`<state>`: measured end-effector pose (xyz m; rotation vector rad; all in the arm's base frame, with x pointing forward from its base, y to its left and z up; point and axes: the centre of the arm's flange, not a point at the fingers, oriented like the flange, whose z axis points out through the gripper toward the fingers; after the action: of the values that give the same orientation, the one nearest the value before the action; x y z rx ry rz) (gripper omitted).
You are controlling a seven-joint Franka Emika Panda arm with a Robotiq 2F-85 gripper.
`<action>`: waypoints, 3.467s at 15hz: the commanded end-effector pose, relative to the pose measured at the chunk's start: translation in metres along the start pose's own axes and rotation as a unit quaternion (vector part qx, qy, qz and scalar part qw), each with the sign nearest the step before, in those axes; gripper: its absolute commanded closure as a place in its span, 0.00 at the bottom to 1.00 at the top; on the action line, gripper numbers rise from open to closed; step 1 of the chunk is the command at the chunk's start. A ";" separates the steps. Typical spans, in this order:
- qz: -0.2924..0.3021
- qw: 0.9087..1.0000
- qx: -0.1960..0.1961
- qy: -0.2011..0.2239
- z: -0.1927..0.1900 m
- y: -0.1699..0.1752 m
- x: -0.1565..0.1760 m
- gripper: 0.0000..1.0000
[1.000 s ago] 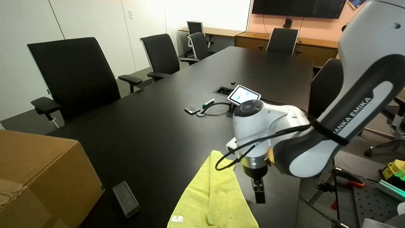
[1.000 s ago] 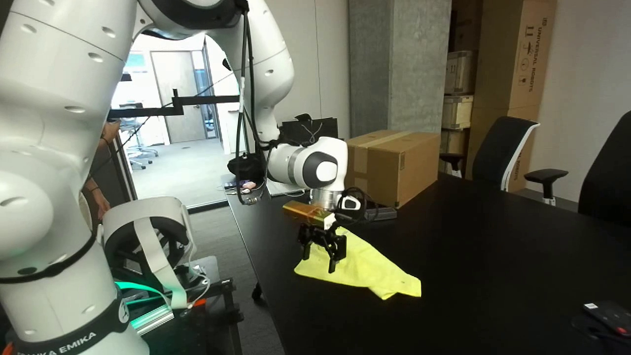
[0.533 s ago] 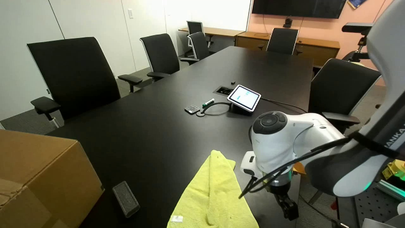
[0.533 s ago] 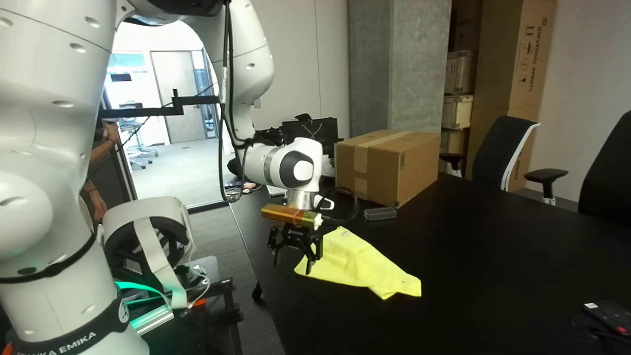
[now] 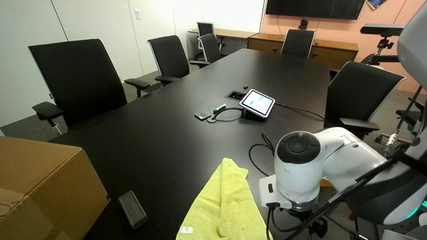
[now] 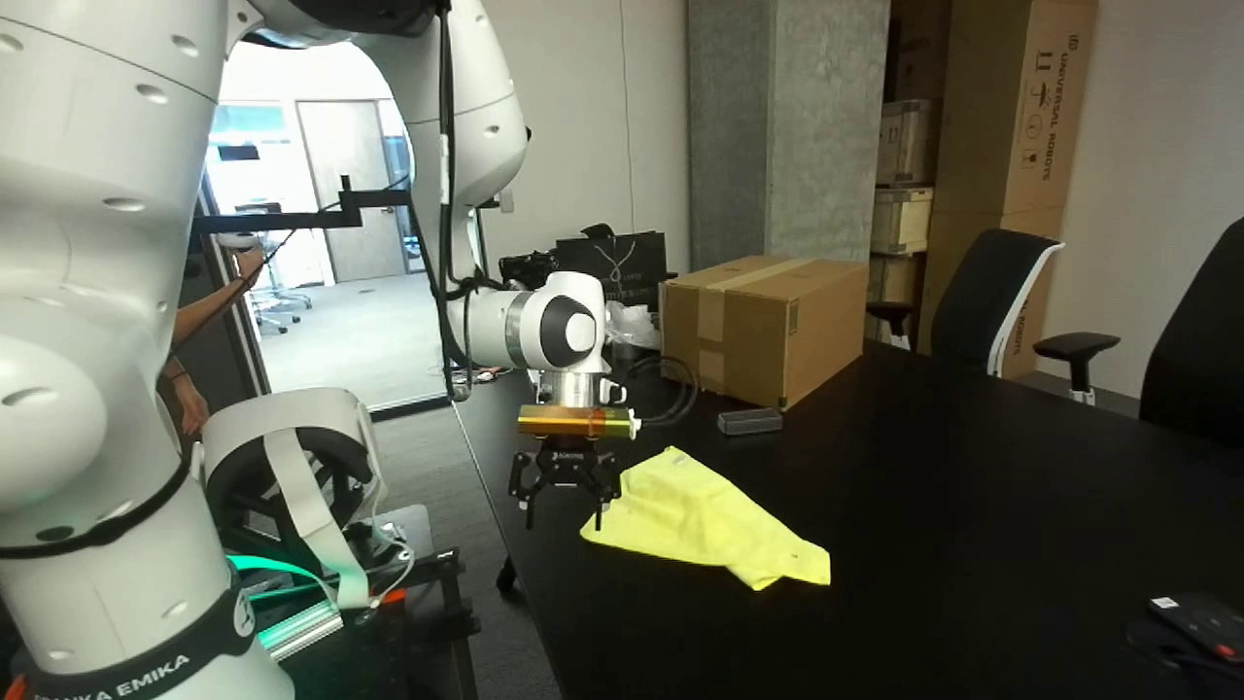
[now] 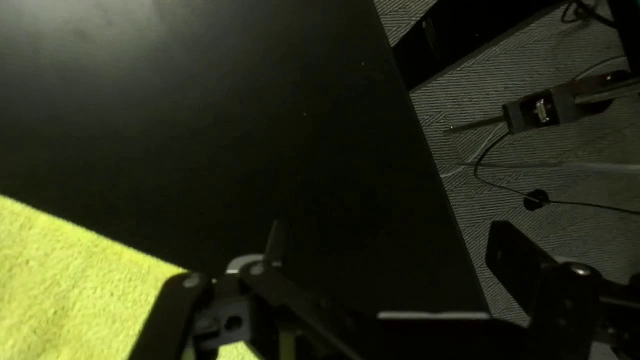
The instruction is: Fold the towel in half
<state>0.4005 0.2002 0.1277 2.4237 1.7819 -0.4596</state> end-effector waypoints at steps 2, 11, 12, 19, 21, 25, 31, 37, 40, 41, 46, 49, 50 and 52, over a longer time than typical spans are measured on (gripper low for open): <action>-0.093 0.993 -0.053 0.047 -0.005 -0.006 0.033 0.00; -0.089 0.987 -0.050 0.121 0.000 0.017 0.065 0.00; -0.084 0.988 -0.047 0.123 0.001 0.022 0.066 0.00; -0.061 0.991 -0.024 0.119 0.030 0.036 0.058 0.00; -0.060 0.991 -0.015 0.115 0.037 0.034 0.056 0.00; -0.057 0.992 -0.008 0.114 0.047 0.030 0.054 0.00; -0.042 0.990 -0.030 0.132 0.043 0.039 0.051 0.00; -0.030 0.989 -0.040 0.136 0.047 0.050 0.046 0.48; -0.027 0.989 -0.043 0.139 0.046 0.054 0.044 0.70; -0.027 0.989 -0.043 0.138 0.047 0.054 0.044 0.78; -0.026 0.991 -0.045 0.123 0.040 0.053 0.040 1.00; -0.027 0.992 -0.061 0.108 0.026 0.054 0.034 0.99; -0.028 0.992 -0.066 0.101 0.022 0.053 0.032 1.00; -0.031 0.992 -0.079 0.088 0.015 0.053 0.030 0.99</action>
<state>0.4591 0.2048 0.0808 2.4294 1.9177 -0.0921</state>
